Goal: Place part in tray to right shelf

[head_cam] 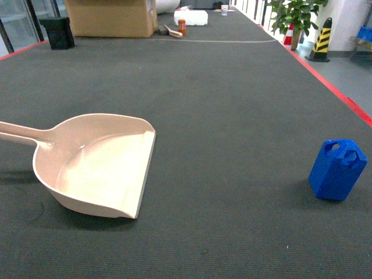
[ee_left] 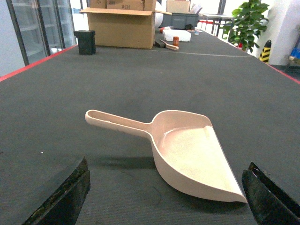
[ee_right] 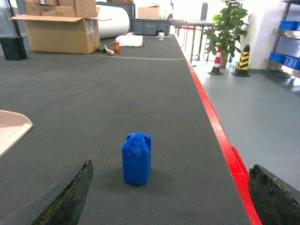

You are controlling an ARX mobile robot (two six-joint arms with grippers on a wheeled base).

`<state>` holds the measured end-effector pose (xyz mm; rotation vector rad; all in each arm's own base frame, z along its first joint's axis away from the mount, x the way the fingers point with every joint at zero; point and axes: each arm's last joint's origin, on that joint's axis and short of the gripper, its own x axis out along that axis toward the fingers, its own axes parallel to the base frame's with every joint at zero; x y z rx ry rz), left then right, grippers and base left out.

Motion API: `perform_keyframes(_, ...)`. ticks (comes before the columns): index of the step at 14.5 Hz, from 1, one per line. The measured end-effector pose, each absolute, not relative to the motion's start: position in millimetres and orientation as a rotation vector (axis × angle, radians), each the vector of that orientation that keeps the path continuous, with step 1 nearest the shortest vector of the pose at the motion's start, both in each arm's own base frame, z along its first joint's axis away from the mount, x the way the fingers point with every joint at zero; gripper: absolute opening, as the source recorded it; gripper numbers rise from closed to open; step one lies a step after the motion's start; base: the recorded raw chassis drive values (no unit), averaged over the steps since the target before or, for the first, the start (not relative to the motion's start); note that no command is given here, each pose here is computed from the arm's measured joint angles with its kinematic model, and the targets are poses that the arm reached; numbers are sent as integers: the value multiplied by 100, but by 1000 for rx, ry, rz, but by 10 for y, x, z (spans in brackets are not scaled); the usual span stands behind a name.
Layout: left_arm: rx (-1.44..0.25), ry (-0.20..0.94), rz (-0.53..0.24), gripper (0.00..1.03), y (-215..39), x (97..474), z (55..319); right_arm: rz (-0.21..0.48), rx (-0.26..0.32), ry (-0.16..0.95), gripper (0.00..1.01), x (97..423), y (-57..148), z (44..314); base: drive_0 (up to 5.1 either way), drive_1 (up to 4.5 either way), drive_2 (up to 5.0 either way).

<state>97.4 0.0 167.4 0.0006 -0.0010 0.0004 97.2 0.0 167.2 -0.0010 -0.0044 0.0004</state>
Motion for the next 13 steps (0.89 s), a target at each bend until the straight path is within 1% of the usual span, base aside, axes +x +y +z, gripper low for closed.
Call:
perform_keyframes(6, 1, -1, 0, 98, 0, 974, 1674, 0, -1, -4, 98, 972, 0, 1672, 0, 0, 0)
perform_keyframes(7, -46, 103, 80, 98, -21, 981, 1646, 0, -1, -4, 98, 972, 0, 1672, 0, 0, 0)
perform_keyframes(8, -95, 180, 152, 98, -37, 1022, 1657, 0, -1, -4, 98, 972, 0, 1672, 0, 0, 0)
perform_keyframes(9, -210, 177, 206, 98, 7, 1098, 1684, 0, -1, -4, 98, 972, 0, 1672, 0, 0, 0)
perform_keyframes(10, -264, 164, 209, 98, 23, 1128, 1696, 0, -1, -4, 98, 972, 0, 1672, 0, 0, 0)
perform_keyframes(11, -336, 147, 194, 98, 50, 1195, 1721, 0, -1, -3, 98, 972, 0, 1671, 0, 0, 0)
perform_keyframes(13, -507, 151, 148, 98, 153, 1458, 1720, 0, -1, -4, 98, 972, 0, 1672, 0, 0, 0)
